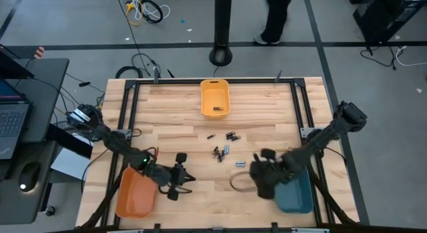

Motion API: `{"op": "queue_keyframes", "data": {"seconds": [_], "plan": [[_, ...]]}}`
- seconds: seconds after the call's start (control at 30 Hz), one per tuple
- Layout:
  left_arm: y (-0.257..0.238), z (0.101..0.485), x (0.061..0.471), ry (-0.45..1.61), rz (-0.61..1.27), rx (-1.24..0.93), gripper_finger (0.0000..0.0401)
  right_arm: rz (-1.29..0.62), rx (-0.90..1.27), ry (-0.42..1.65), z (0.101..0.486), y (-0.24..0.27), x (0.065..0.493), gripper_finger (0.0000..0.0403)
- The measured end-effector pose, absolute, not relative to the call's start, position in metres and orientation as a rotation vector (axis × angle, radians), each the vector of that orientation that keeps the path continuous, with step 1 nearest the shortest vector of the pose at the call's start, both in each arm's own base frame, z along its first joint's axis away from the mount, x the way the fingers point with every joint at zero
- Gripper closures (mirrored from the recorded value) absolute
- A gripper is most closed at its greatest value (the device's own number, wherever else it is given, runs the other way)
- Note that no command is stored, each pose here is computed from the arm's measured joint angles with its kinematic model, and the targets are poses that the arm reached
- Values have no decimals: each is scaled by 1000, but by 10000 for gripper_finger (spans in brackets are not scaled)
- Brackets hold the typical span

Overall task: Sort batteries
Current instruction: Put the white battery into the blue bin

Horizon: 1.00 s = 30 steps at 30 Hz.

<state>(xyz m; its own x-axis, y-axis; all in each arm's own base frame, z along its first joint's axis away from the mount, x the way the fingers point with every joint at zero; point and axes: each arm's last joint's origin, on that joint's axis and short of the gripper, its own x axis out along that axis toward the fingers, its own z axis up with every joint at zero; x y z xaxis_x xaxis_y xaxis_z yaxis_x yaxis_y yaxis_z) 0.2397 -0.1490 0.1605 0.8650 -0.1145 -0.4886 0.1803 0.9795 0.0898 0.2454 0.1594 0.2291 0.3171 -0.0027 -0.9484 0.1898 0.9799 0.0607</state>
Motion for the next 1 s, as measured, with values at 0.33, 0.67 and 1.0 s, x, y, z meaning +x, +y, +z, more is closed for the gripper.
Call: {"op": "queue_keyframes", "data": {"seconds": [0.33, 0.67, 1.0], "plan": [[-111, 166, 265, 462, -228, 120, 392, -52, 130, 1111, 174, 84, 277, 289], [-88, 168, 275, 449, -248, 87, 392, -22, 95, 1149, 149, 70, 265, 283], [-87, 170, 276, 416, -246, 118, 392, 15, 67, 1105, 134, 68, 259, 283]]}}
